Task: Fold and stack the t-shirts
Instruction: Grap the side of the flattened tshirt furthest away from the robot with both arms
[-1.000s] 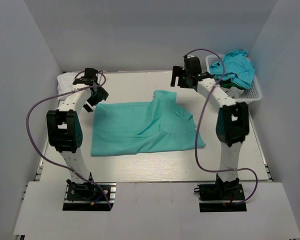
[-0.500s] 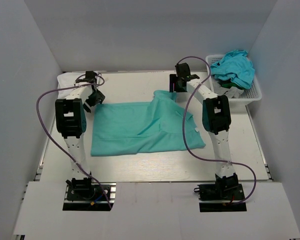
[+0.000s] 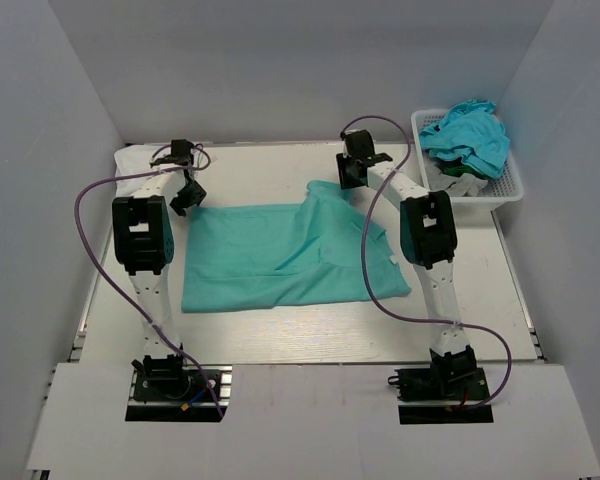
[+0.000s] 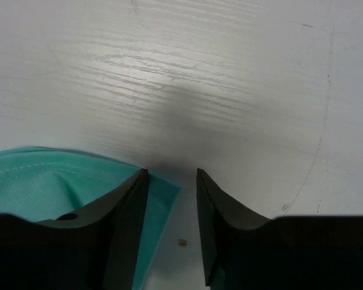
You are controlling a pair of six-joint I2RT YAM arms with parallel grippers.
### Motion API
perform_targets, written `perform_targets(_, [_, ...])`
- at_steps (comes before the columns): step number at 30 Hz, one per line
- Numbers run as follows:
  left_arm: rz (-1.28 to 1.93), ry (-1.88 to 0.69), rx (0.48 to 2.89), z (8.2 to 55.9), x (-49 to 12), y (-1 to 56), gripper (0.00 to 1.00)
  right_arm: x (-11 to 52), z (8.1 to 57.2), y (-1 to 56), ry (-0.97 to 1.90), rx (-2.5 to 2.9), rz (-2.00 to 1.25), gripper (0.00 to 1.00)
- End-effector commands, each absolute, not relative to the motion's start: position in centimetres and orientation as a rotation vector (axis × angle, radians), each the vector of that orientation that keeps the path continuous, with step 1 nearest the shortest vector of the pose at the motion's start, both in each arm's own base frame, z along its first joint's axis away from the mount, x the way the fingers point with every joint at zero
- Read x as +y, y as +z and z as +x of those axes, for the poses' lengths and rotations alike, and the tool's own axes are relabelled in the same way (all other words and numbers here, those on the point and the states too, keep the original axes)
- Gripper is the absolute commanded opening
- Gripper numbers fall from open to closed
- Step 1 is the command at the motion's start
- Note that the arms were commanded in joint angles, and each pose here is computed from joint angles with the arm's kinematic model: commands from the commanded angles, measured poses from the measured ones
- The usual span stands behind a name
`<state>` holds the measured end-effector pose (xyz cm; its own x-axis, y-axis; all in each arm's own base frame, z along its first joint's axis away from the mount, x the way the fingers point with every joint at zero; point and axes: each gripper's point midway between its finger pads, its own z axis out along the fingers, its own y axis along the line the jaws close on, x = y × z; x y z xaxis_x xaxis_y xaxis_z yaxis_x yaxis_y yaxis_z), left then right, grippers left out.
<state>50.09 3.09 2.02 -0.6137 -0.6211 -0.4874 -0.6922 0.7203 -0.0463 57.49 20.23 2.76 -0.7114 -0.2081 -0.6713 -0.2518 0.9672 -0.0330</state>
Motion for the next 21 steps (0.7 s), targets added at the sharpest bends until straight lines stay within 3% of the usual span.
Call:
perform_targets(1, [-0.990, 0.133, 2.509, 49.5, 2.2, -0.1, 0.57, 20.5, 56.3, -0.1, 0.085, 2.446, -0.389, 0.38])
perform_targets(2, [-0.988, 0.118, 2.514, 49.5, 1.9, -0.1, 0.52, 20.5, 56.5, -0.1, 0.086, 2.438, -0.381, 0.15])
perform_targets(3, [-0.974, 0.116, 2.511, 49.7, 2.0, 0.0, 0.47, 20.4, 56.8, -0.2, 0.082, 2.432, -0.370, 0.01])
perform_targets(6, [-0.958, 0.088, 2.518, 50.2, 1.6, 0.0, 0.27, 19.7, 58.8, 1.2, 0.029, 2.354, -0.314, 0.00])
perform_targets(7, [-0.957, 0.086, 2.515, 50.5, 1.6, -0.1, 0.15, 19.5, 59.4, 1.8, -0.001, 2.322, -0.316, 0.00])
perform_targets(10, [-0.943, 0.087, 2.515, 50.9, 1.7, 0.1, 0.00, 19.4, 62.6, 6.1, -0.044, 2.140, -0.296, 0.00])
perform_targets(16, [-0.925, 0.079, 2.498, 51.2, 1.7, 0.2, 0.00, 19.8, 65.3, 15.3, -0.065, 1.817, -0.324, 0.00])
perform_targets(21, [-0.969, 0.180, 2.436, 51.1, 3.2, 1.0, 0.00, 19.0, 66.2, 17.0, -0.158, 1.766, -0.371, 0.00])
